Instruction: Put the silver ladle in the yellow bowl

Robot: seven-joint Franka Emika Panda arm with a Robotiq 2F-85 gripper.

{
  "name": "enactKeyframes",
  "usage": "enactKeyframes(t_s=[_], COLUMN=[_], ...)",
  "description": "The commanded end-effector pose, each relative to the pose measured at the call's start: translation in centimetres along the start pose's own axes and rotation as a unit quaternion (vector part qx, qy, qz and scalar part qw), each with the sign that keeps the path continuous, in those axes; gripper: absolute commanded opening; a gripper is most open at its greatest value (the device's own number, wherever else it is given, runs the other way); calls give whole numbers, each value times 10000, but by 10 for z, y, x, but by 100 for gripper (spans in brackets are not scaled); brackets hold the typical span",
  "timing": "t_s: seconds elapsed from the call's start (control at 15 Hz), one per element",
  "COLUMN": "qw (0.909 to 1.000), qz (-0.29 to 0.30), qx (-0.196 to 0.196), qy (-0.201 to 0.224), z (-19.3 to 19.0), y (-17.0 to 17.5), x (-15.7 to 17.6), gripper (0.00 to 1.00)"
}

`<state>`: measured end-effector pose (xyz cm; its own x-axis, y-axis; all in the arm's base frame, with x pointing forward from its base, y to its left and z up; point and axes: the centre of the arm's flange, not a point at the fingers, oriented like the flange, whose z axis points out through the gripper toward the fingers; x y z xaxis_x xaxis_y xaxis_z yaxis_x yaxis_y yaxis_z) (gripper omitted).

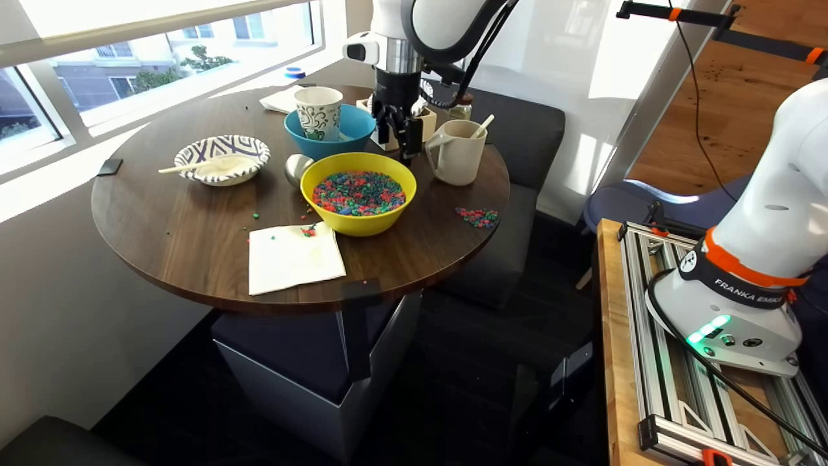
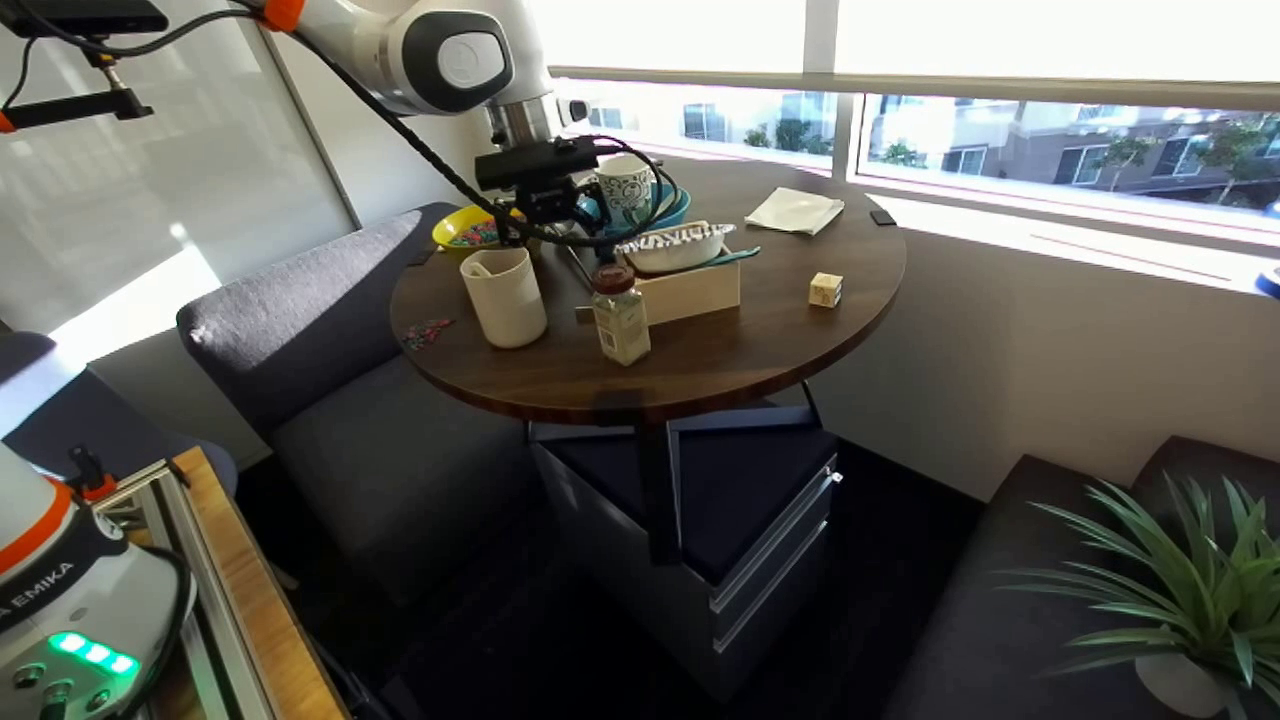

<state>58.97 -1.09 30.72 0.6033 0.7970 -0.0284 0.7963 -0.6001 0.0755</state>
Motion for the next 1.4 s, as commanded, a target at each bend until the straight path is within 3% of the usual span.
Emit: enactKeyframes(t_s=[0.0, 0.2, 0.27, 0.33, 0.47, 0.73, 0.87, 0.93, 1.13, 1.27, 1.33], qw=[10000, 9999, 9998, 9998, 9998, 9998, 9997, 9996, 9991, 9993, 9992], qz=[68, 113, 143, 159, 177, 177, 214, 244, 284, 298, 328], qx=[63, 106, 106, 98, 107, 74, 50, -4, -192, -234, -208], qy=[1, 0, 14, 28, 8, -11, 98, 169, 262, -28, -126], z=[15, 21, 21, 20, 19, 14, 4, -4, -26, -30, -28], y=[16, 24, 28, 30, 33, 35, 34, 32, 30, 30, 30], x=[6, 8, 9, 9, 10, 9, 8, 7, 2, -3, -5], gripper=[98, 90, 74, 65, 57, 24, 62, 63, 83, 98, 100])
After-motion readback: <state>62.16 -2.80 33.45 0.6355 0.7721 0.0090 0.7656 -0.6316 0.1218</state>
